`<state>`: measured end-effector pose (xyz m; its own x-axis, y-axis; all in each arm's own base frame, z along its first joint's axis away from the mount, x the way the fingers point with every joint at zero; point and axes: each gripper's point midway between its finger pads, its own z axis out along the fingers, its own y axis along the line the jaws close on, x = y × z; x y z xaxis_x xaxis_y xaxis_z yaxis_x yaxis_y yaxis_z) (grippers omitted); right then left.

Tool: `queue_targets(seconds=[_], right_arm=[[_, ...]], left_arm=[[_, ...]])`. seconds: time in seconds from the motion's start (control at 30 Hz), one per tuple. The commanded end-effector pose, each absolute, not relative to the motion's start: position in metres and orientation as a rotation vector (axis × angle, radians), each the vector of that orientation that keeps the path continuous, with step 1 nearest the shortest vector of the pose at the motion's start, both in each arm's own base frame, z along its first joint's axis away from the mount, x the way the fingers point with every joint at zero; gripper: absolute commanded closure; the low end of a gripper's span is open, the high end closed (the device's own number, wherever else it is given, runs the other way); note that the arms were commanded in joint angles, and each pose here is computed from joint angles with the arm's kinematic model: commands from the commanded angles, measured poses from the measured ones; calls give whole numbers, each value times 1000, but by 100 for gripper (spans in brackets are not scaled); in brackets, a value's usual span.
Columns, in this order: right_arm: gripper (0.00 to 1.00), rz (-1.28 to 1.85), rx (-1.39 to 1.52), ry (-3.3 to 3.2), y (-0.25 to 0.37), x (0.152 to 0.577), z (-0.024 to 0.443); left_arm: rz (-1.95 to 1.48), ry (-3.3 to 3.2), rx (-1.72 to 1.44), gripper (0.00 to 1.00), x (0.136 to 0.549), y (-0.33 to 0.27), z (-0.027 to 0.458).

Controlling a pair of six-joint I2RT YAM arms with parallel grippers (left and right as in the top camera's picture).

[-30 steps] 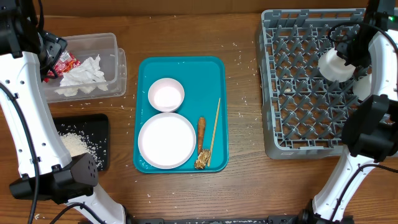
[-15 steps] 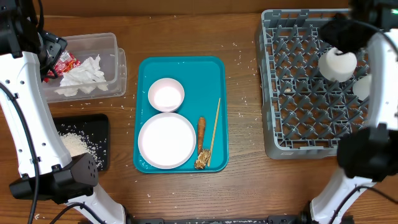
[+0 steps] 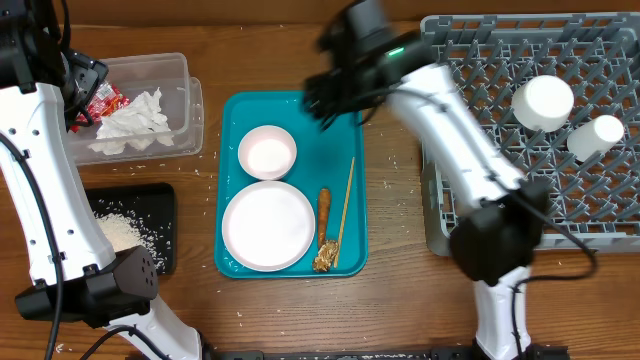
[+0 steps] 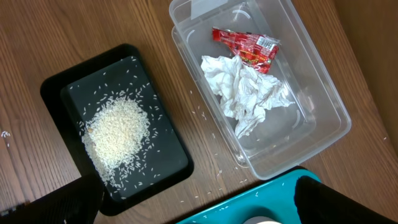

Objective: Sort waste into correct bins and load items into the dishwasher
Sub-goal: 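Move the right gripper to the pink small bowl and grasp its rim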

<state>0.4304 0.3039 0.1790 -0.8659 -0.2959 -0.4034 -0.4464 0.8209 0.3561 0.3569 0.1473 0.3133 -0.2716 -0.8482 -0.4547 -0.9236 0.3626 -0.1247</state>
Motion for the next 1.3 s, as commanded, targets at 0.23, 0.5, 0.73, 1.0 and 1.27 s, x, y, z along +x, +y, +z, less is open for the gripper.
queue_targets(seconds=[0.23, 0.5, 0.73, 1.0, 1.27], right_arm=[[21, 442, -1037, 2550, 416, 373, 109], [21, 308, -1091, 2520, 439, 364, 73], [25, 301, -1099, 2526, 444, 369, 48], [54, 304, -1096, 2521, 446, 371, 43], [73, 276, -1092, 2526, 443, 373, 42]], left_arm=[[220, 2169, -1540, 0, 355, 145, 317], [221, 2169, -1541, 0, 355, 145, 317], [221, 2169, -1540, 0, 355, 145, 317], [220, 2169, -1540, 0, 355, 145, 317], [220, 2169, -1541, 0, 355, 145, 317]])
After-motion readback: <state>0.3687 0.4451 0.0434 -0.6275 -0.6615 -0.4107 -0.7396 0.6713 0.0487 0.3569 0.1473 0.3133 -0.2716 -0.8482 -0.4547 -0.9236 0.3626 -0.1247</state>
